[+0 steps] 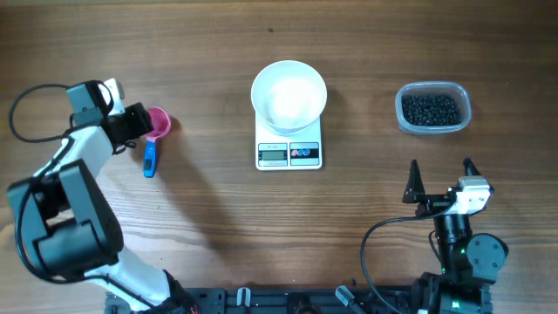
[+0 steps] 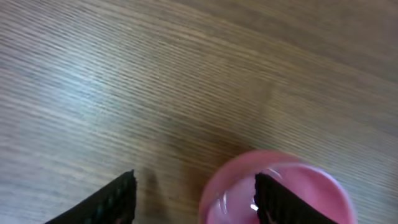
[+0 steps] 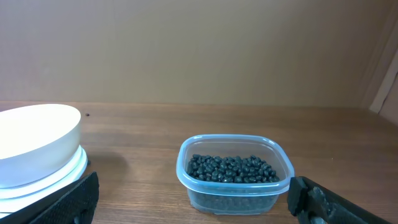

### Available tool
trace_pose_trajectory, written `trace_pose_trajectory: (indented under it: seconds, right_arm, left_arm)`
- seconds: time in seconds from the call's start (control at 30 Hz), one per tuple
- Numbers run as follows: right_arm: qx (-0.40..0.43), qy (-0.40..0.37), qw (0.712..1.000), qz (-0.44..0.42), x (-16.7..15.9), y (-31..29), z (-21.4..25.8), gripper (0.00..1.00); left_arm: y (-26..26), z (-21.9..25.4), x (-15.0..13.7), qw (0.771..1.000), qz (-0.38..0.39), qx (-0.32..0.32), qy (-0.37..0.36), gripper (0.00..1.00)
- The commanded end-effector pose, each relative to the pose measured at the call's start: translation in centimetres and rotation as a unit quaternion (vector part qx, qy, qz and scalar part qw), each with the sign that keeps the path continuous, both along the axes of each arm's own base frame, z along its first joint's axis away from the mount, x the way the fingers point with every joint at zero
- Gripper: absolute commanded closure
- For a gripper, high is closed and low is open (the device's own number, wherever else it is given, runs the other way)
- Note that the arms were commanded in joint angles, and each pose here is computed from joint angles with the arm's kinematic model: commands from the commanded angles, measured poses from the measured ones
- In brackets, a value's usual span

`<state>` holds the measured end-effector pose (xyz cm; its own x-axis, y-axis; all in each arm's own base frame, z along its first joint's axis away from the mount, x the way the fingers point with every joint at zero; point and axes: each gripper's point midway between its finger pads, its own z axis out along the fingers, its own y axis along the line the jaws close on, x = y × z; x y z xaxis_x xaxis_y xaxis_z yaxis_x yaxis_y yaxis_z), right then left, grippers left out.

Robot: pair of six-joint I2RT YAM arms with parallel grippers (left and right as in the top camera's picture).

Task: Scoop item into bowl and weigh 150g on scale
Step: 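Reach the left gripper to the pink scoop and grasp its blue handle, then carry the scoop over the scale and hand it to the right gripper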

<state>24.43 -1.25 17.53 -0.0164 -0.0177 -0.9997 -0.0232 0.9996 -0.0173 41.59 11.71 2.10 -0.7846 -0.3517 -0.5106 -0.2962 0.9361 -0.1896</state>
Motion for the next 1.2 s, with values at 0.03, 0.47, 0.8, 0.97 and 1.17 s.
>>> trace_pose_trajectory:
  seconds: [0.03, 0.47, 0.8, 0.97, 1.17]
  right_arm:
    - [-0.003, -0.007, 1.0, 0.002, 0.0, 0.1, 0.4, 0.0]
    - [-0.003, -0.007, 1.0, 0.002, 0.0, 0.1, 0.4, 0.0]
    - [0.172, -0.001, 0.978, 0.116, -0.6, 4.0, 1.3, 0.0]
    - [0.185, 0.003, 0.956, 0.23, -2.0, 7.6, 5.0, 0.0]
    - [0.229, 0.119, 0.912, 0.319, 1.1, 9.8, 10.8, 0.0]
  left_arm:
    - [0.1, -2.0, 0.6, 1.0, -0.009, 0.0, 0.006, 0.42]
    - [-3.1, 7.2, 2.5, 0.98, 0.111, -0.136, -0.091, 0.96]
    - [-14.9, 10.4, -2.5, 0.945, 0.098, -0.311, 0.021, 0.96]
    - [-17.5, 10.7, -2.6, 0.933, 0.107, -0.342, 0.037, 0.96]
    - [-20.6, 11.2, -2.5, 0.908, 0.14, -0.391, 0.058, 0.96]
